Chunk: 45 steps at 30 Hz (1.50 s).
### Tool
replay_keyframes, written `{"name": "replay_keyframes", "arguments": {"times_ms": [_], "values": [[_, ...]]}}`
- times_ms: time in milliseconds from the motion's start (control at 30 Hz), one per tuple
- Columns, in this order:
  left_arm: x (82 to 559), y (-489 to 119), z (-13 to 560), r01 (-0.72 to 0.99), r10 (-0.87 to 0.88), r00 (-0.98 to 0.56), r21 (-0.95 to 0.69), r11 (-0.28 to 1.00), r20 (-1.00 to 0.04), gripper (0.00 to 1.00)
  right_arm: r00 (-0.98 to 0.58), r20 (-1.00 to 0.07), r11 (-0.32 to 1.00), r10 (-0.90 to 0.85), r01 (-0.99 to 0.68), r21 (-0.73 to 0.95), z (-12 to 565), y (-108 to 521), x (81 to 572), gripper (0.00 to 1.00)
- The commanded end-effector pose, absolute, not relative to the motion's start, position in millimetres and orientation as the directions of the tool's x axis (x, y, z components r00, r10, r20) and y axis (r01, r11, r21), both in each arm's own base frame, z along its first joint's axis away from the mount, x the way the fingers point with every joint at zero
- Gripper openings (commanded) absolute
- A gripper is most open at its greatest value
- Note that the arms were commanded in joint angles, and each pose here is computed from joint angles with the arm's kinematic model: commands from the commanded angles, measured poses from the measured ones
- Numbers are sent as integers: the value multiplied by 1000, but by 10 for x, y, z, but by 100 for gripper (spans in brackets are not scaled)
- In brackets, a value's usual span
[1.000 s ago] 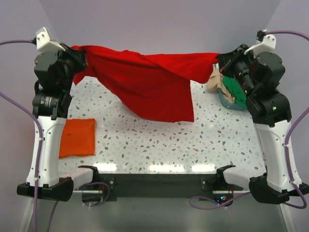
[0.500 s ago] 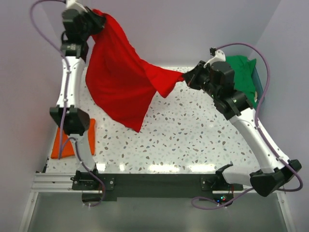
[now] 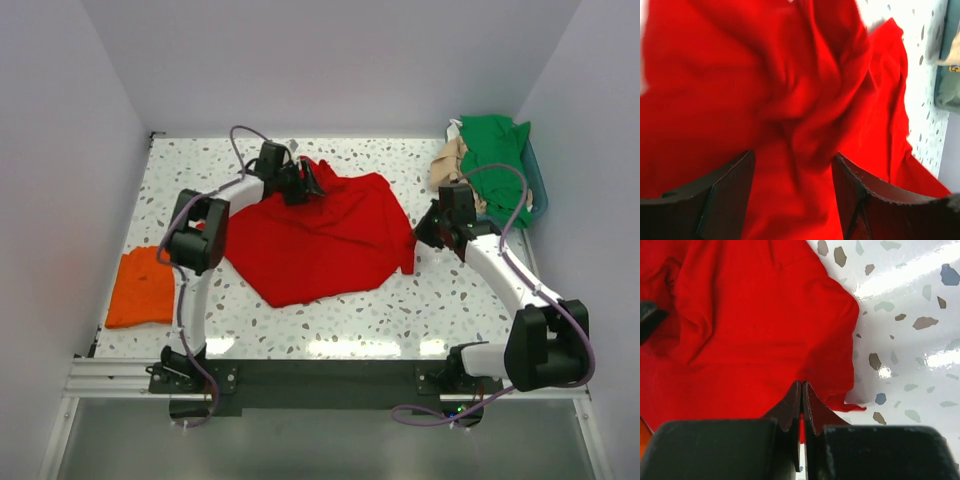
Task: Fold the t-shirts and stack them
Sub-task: Flatten the tshirt out
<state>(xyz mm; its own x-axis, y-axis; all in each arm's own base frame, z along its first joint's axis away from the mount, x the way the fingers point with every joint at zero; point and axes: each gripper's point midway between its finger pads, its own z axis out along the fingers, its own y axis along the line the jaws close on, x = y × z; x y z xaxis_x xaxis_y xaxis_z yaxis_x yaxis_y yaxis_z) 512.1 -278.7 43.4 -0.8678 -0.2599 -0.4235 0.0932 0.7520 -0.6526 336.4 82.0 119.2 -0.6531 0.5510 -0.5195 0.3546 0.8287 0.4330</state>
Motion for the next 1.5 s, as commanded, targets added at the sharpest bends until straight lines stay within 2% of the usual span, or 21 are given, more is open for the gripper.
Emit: {"name": "replay_keyframes", "arguments": {"times_ms": [0,33,67,100,133,200,233,267,367,433,533,833,1100,1133,1167,1233,1267,1300,1367,1400,1467], "values": [[5195,-2441,1742,203,-407,-672,-682,702,-619,68,-591,-560,800,581,285,529,1469,926,3569,0],[5040,-2353,2067,217,-432,-628,-679,701,-647,68,-591,-566,803,575,279,526,1478,929,3578,0],[4859,-2167,1769,113,-456,-636,-660,743,-622,69,-589,-572,807,571,276,522,1492,923,3586,0],[4716,-2058,1740,45,-498,-626,-666,745,-600,69,-583,-580,809,569,273,520,1533,910,3603,0],[4537,-1925,2013,32,-541,-571,-675,737,-618,68,-581,-588,815,563,274,511,1541,895,3608,0],[4121,-1565,1523,-196,-622,-556,-640,743,-551,65,-570,-602,818,559,262,512,1623,893,3640,0],[3960,-1456,1671,-210,-656,-506,-657,724,-560,62,-566,-609,821,555,254,512,1656,893,3653,0],[3743,-1311,1369,-300,-686,-496,-636,711,-533,60,-561,-614,821,555,248,514,1691,897,3682,0],[3434,-1030,1171,-421,-723,-442,-589,690,-531,56,-555,-626,824,549,231,518,1760,918,3773,0],[3355,-951,1078,-471,-732,-434,-560,681,-525,54,-565,-622,827,542,229,513,1732,935,3822,0],[3360,-846,932,-546,-736,-422,-500,673,-529,46,-573,-621,829,535,216,515,1769,974,3900,0],[3670,-709,403,-672,-707,-467,-306,674,-531,38,-535,-665,827,522,126,548,2229,1099,4318,0],[4386,-633,201,-664,-633,-539,-182,725,-555,27,-441,-703,791,557,24,612,2939,1193,4634,0],[4433,-613,37,-669,-624,-564,-145,729,-541,26,-436,-703,782,562,4,623,3010,1224,4651,0],[4658,-645,147,-641,-604,-566,-163,750,-561,25,-427,-705,777,566,-11,630,3087,1244,4656,0],[4841,-628,-39,-622,-576,-601,-128,772,-554,26,-404,-707,761,581,-39,648,3235,1260,4637,0],[5146,-706,138,-562,-539,-604,-167,810,-587,31,-406,-704,755,583,-51,654,3251,1279,4611,0],[5248,-699,-50,-539,-518,-638,-150,829,-570,34,-400,-702,749,590,-56,661,3279,1281,4592,0],[5645,-801,179,-452,-468,-644,-192,871,-605,48,-383,-704,738,598,-81,670,3338,1291,4513,0],[5730,-852,97,-419,-453,-664,-206,884,-595,52,-373,-705,736,603,-79,672,3349,1273,4503,0],[5971,-1030,401,-317,-428,-656,-288,904,-622,61,-370,-714,752,594,-61,657,3288,1234,4501,0]]}}
